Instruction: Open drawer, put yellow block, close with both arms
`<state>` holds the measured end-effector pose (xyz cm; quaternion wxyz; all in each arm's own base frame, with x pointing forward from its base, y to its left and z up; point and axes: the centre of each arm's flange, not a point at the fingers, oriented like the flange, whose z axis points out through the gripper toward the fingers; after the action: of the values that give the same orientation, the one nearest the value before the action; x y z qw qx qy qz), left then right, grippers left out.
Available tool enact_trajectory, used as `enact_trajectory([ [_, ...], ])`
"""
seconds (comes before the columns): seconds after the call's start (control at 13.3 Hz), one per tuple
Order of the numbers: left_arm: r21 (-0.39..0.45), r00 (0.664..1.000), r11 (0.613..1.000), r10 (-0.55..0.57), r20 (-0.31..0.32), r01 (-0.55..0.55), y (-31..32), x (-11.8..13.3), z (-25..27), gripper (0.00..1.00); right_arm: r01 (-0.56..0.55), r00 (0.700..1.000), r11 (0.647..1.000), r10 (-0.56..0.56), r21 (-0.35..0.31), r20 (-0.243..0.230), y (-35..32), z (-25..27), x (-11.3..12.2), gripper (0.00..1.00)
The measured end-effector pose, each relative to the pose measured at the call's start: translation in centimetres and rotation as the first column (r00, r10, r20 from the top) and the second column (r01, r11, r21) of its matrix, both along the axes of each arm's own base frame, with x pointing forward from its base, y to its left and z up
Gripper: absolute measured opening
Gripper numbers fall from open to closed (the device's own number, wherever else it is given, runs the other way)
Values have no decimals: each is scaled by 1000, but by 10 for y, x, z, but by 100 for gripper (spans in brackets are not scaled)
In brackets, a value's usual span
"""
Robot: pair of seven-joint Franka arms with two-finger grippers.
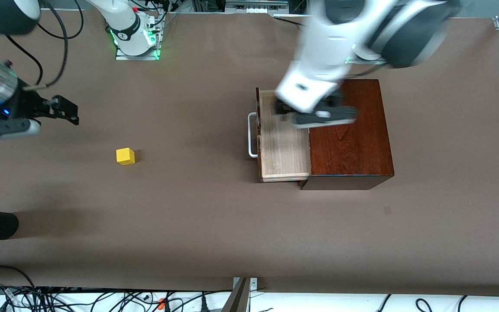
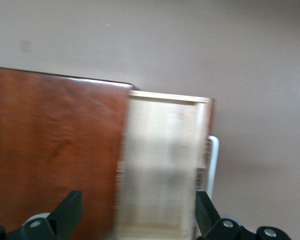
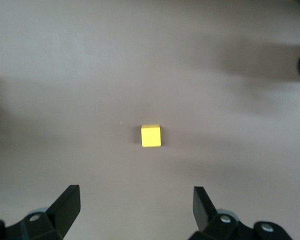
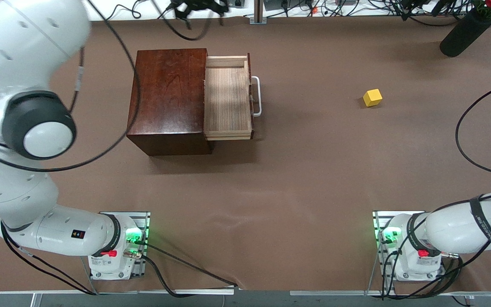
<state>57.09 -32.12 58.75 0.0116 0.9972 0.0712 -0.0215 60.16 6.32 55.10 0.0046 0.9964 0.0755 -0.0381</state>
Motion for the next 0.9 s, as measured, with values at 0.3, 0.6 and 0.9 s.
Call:
enact_trajectory([
  [0.3, -22, 999, 999, 37, -32, -38, 120, 32, 11, 100, -9, 992, 1000, 6, -22, -127, -3, -81, 24, 100],
  [0.6, -28, 999, 1000, 13, -41, -14, 183, 48, 5, 100, -19, 993, 1000, 16, -23, -117, -1, -135, 42, 100],
  [0.9, -59, 996, 997, -59, -61, 55, 236, 45, 1, 100, -25, 997, 999, 23, -22, -73, 0, -224, 44, 100],
])
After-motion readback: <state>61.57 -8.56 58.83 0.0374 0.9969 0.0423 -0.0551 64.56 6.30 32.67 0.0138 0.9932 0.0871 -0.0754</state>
